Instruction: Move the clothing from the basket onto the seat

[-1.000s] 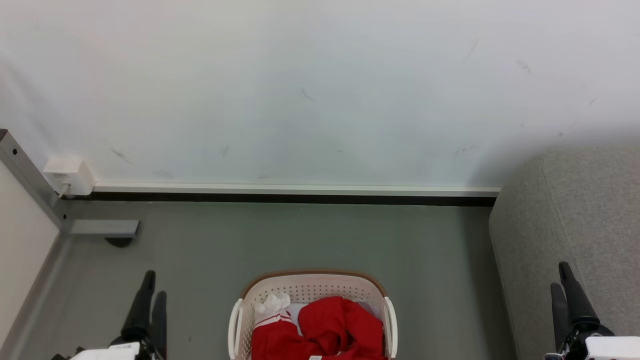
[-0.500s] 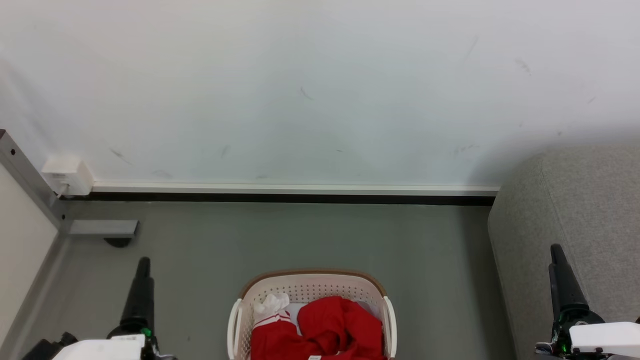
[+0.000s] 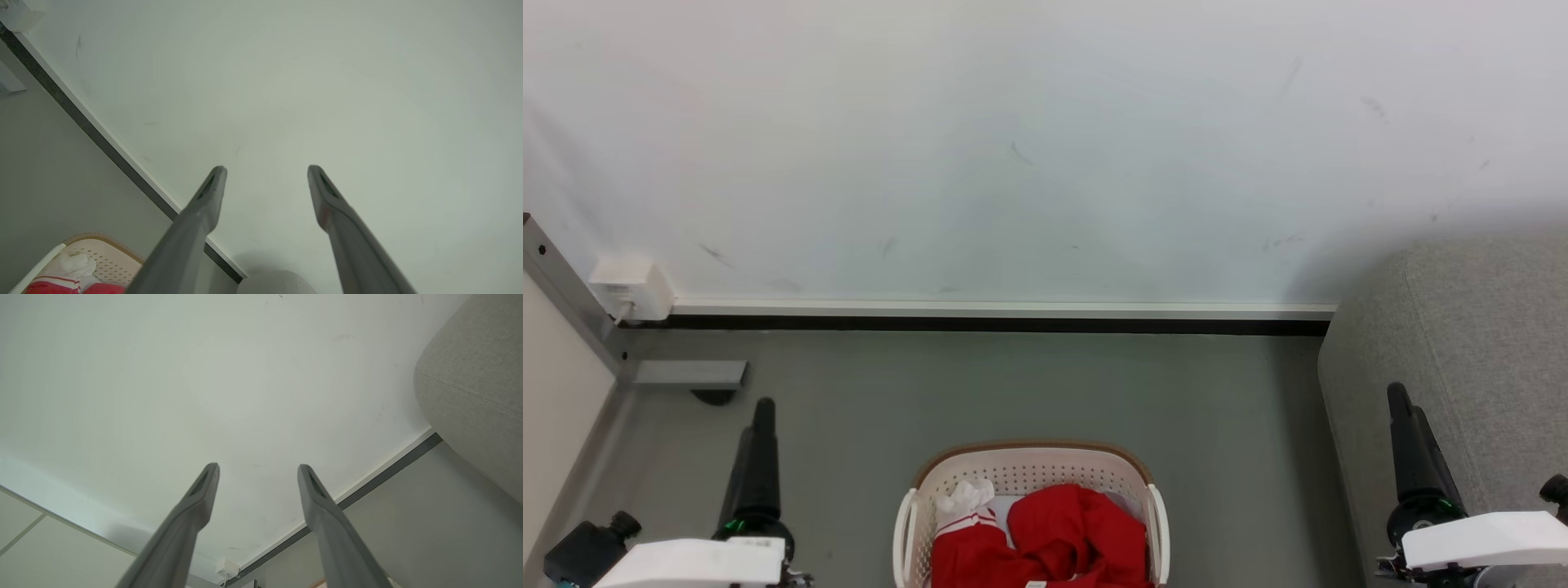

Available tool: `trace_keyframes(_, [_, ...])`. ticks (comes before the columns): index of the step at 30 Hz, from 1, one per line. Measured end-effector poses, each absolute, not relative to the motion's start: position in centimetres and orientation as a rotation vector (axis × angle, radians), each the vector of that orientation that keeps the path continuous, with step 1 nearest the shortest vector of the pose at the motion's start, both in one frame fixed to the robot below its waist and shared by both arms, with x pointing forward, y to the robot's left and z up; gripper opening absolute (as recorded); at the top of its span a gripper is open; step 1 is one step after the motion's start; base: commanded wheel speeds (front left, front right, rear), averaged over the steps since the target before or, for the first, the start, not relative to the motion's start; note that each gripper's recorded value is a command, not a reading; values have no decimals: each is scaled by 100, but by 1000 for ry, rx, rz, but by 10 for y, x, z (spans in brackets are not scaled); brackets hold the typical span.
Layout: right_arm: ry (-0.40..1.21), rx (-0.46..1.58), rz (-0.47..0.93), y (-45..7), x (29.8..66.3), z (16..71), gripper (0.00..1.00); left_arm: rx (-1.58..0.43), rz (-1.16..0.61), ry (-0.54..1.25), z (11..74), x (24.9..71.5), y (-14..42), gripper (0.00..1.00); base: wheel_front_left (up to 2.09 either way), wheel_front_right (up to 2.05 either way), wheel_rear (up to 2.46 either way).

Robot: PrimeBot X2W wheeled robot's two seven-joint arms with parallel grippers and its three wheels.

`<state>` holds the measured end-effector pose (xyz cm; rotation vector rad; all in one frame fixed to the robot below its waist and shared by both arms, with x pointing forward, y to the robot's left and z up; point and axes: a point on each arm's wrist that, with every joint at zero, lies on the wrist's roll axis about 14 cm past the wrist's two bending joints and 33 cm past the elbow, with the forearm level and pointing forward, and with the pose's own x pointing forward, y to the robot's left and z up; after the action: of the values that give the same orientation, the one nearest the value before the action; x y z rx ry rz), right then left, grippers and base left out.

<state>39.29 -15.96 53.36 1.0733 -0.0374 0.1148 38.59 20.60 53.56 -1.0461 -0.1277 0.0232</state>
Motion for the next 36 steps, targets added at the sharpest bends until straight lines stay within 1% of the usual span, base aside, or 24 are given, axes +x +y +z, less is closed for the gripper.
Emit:
trace_keyframes(7, [-54,935,134,-154,393,537,100,-861,2,-150,545,386,201,100,0,0,0])
trace_keyframes(20, [-66,669,137,-153,391,534,100,-529,30,-106,537,385,193,100,0,0,0])
trace_keyframes(36, [-86,464,161,-145,389,534,100,-328,39,-96,532,381,188,100,0,0,0])
